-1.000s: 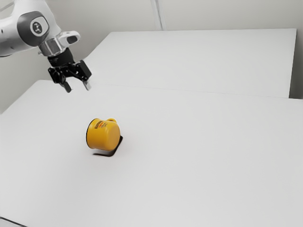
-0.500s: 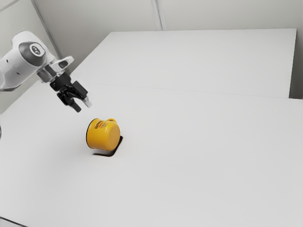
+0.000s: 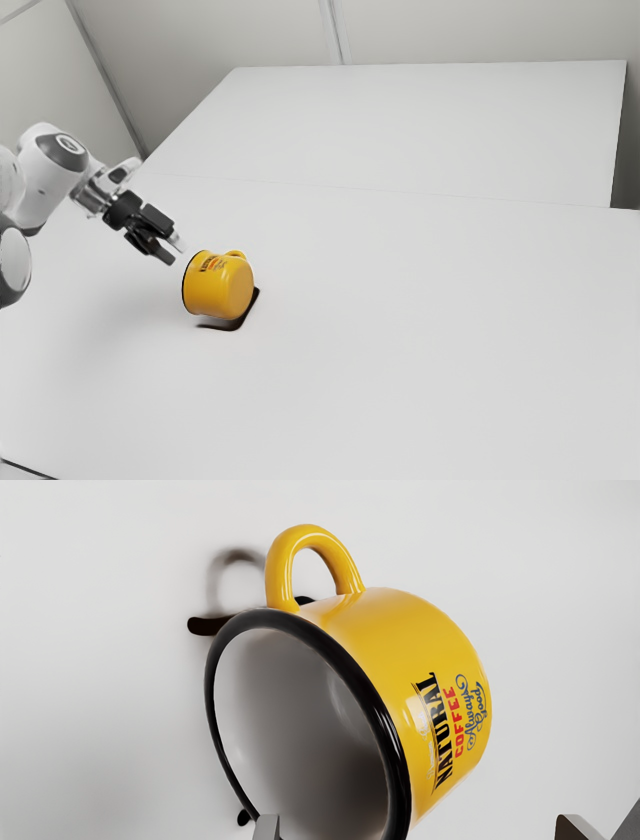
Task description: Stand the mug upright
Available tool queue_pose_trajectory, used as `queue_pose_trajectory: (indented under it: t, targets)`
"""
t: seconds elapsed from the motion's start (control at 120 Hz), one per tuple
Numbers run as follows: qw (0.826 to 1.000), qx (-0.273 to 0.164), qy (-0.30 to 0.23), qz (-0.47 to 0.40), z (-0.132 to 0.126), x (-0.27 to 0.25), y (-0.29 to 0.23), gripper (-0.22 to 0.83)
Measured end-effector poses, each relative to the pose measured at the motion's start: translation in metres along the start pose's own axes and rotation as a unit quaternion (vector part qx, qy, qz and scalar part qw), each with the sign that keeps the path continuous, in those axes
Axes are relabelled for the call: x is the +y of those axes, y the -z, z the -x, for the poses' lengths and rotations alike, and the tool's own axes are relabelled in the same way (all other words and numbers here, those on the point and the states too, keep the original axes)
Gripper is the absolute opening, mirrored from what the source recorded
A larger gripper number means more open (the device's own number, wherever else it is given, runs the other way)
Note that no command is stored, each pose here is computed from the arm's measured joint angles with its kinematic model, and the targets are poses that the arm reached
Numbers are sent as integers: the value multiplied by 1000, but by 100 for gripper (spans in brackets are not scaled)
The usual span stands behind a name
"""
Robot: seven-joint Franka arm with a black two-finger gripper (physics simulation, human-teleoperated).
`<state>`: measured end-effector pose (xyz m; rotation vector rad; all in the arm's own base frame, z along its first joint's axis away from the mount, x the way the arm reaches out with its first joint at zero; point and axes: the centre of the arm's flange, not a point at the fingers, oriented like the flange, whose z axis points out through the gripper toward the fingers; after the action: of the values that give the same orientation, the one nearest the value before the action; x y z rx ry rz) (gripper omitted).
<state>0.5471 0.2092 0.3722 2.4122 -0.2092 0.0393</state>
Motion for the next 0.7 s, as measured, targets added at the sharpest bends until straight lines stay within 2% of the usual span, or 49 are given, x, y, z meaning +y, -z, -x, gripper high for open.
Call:
queue_pose_trajectory:
  t: [0.2, 0.467, 0.592, 0.7]
  targets:
    - [1000, -2, -14, 26, -4, -17, -10, 62]
    - [995, 6, -16, 102, -5, -27, -48, 61]
    - [992, 11, -16, 128, -1, -28, -54, 54]
    - [989, 12, -18, 145, 2, -27, -56, 37]
